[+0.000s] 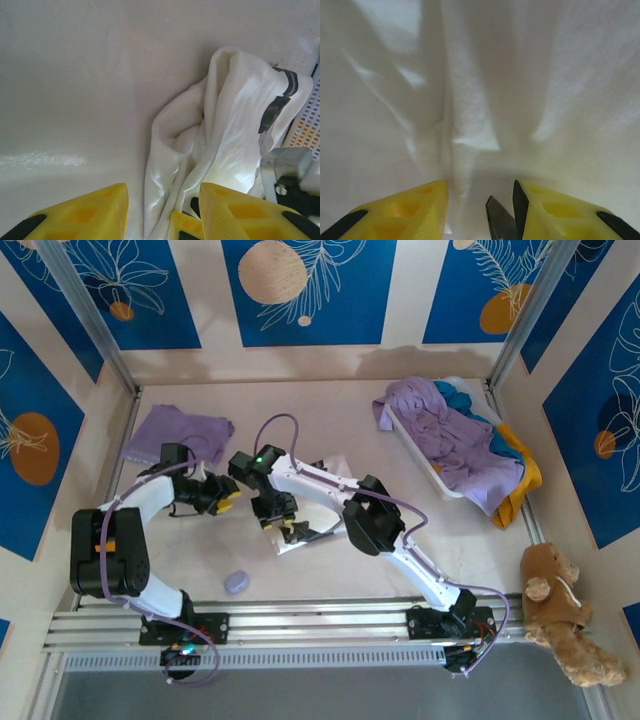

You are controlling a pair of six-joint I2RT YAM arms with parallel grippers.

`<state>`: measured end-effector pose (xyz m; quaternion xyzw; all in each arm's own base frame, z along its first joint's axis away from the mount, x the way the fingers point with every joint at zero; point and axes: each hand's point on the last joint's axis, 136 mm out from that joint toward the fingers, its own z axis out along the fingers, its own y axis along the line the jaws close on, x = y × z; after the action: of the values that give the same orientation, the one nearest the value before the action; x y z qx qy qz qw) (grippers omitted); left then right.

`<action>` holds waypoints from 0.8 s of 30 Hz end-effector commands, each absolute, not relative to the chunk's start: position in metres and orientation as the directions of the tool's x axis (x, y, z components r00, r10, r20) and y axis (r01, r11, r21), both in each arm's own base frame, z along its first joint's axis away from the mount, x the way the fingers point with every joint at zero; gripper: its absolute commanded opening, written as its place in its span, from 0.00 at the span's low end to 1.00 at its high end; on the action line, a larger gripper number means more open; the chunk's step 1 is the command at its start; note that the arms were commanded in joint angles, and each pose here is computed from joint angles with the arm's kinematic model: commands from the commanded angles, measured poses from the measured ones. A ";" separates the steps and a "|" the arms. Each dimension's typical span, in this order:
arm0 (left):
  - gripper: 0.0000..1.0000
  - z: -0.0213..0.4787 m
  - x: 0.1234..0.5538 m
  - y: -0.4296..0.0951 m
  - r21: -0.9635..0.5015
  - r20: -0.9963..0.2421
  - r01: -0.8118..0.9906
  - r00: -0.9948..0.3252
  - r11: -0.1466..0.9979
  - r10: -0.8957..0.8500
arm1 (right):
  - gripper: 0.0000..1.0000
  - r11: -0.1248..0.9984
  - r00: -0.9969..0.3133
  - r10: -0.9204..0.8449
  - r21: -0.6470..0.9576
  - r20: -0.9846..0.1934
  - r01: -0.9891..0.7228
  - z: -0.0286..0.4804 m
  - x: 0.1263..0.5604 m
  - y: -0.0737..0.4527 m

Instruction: Fold and stack the t-shirts

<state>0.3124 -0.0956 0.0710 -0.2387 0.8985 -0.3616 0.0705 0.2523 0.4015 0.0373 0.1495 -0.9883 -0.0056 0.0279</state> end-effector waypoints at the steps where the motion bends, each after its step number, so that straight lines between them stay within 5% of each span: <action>1: 0.42 0.066 0.305 -0.096 -0.697 0.065 -0.370 -0.886 0.615 -0.459 | 0.40 0.958 -0.957 -0.282 -0.025 0.072 -0.284 0.035 0.251 0.394; 24: 0.42 0.047 0.300 -0.097 -0.691 0.098 -0.388 -0.886 0.609 -0.454 | 0.47 0.961 -0.966 -0.259 0.104 -0.008 -0.258 0.057 0.256 0.415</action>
<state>0.3001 -0.0983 0.0484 -0.2415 0.8976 -0.3661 0.0436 0.2555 0.4096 0.0321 0.1404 -0.9898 -0.0210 0.0153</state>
